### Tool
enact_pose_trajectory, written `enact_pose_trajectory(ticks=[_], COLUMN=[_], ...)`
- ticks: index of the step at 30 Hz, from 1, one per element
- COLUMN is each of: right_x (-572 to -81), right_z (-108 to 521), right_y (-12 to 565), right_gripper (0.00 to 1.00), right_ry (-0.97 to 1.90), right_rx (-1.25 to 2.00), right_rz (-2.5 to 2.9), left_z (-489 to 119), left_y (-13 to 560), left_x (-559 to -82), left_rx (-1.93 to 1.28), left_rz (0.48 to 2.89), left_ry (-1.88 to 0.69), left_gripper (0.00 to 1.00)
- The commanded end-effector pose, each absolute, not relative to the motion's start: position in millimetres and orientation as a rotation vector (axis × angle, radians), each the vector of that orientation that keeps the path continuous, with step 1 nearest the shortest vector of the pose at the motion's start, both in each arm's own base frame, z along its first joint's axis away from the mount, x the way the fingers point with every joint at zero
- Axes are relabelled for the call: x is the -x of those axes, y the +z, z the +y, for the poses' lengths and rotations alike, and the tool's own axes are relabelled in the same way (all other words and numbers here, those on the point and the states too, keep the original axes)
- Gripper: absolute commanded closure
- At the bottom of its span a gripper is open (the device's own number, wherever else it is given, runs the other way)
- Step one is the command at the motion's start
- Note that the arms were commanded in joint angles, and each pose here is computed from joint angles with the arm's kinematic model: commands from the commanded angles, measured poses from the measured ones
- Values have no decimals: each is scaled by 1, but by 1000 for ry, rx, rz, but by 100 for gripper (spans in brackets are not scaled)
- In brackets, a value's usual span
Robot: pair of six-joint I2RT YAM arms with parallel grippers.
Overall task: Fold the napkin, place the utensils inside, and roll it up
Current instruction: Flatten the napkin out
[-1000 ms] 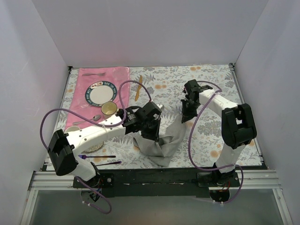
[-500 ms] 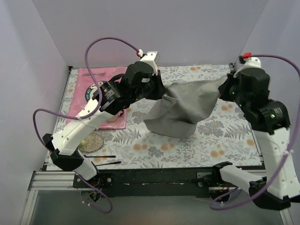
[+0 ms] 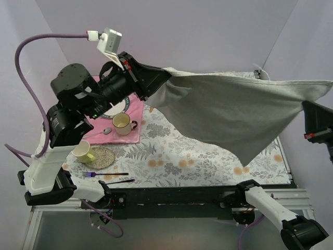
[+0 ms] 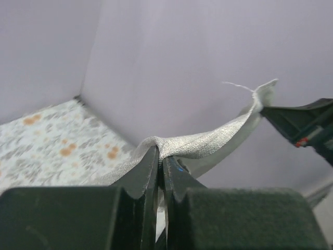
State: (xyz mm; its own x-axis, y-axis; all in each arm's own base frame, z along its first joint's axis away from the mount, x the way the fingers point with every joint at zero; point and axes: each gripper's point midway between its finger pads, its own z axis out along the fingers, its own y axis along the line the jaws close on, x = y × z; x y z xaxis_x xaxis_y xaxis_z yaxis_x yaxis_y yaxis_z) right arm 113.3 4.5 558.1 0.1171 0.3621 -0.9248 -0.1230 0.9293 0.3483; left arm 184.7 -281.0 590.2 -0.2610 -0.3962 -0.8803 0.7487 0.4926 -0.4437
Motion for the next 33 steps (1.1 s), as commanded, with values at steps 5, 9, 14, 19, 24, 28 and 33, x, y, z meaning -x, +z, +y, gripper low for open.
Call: enact_pose_trajectory(ticks=[5, 9, 14, 19, 24, 28, 33], right_x=[-121, -169, -244, -310, -357, -411, -446], right_z=[1, -29, -35, -26, -62, -68, -64], right_y=[576, 544, 471, 373, 263, 249, 216], right_gripper=[99, 99, 99, 99, 99, 85, 10], right_ry=[330, 48, -315, -498, -629, -745, -734], right_rx=[-218, -372, -339, -328, -461, -368, -304], right_rz=[1369, 1491, 1689, 1820, 2018, 2054, 2315], left_z=[-305, -316, -341, -329, -304, -302, -299], left_y=[602, 541, 398, 301, 203, 201, 219], left_x=[-182, -244, -340, -422, -504, -546, -527], left_rx=[-382, -194, -76, -18, 241, 267, 253], left_rz=[1408, 1612, 2023, 2210, 2328, 2214, 2228], left_ry=[-1217, -1006, -831, -562, -341, -331, -364], left_gripper=[100, 100, 100, 100, 88, 45, 2])
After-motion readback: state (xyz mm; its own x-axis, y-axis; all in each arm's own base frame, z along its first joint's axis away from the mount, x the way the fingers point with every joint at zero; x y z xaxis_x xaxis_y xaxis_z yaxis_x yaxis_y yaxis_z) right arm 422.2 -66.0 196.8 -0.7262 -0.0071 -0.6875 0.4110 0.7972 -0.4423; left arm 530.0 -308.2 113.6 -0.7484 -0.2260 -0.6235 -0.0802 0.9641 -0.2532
